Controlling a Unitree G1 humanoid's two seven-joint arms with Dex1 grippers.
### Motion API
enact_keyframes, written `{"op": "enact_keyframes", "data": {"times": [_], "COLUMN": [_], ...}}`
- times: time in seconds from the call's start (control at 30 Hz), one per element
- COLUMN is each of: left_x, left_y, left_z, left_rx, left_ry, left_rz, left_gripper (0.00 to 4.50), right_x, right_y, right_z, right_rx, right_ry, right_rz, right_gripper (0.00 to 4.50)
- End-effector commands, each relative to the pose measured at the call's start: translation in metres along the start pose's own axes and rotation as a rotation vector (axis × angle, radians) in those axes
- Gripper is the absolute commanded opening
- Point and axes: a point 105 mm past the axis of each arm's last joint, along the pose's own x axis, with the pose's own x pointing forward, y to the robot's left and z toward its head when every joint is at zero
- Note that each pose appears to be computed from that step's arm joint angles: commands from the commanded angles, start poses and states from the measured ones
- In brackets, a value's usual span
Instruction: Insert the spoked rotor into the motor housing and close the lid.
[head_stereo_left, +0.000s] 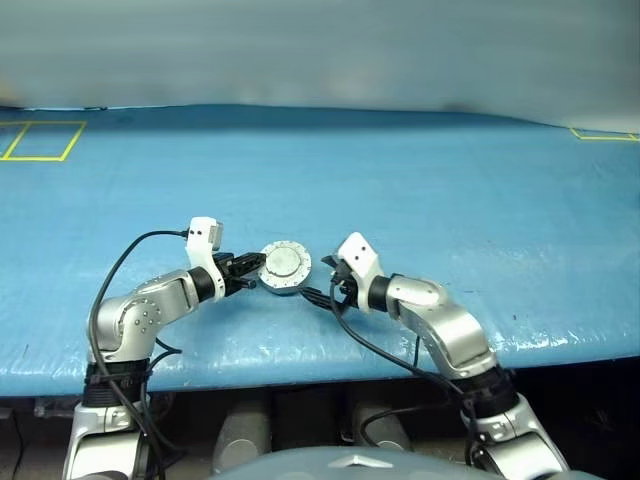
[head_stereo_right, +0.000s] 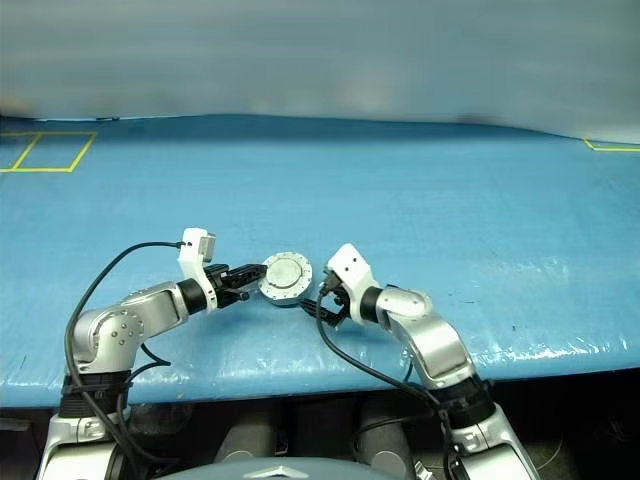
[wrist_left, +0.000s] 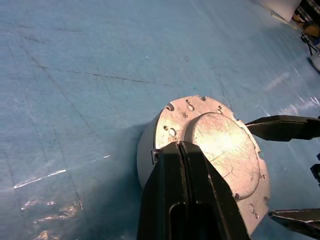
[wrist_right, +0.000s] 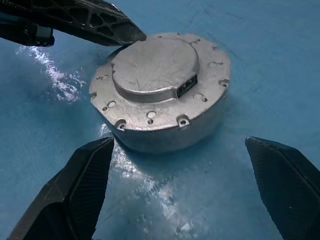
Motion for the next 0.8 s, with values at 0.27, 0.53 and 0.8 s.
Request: {"op": "enact_keyframes", "data": {"times": [0.27,0.53,0.8], "left_x": [0.005,0.004,0.004], "left_y": [-0.004,-0.006,-0.005], "left_z": [-0.007,-0.007,-0.008], "left_rx": [0.024,0.038,0.044], "left_ry": [0.025,0.021,0.025], "left_rz": [-0.022,-0.038,-0.037], "left_gripper": [0.00,0.00,0.00], "right_x": [-0.024,-0.002,0.010], "right_y": [0.013,0.025,0.034], "right_z": [0.027,0.018,0.026], "right_rx": [0.565,0.883,0.996], "right_ry": [-0.279,-0.271,-0.288], "right_rz": [-0.139,-0.124,-0.032], "right_gripper": [4.46,4.46,4.46]}}
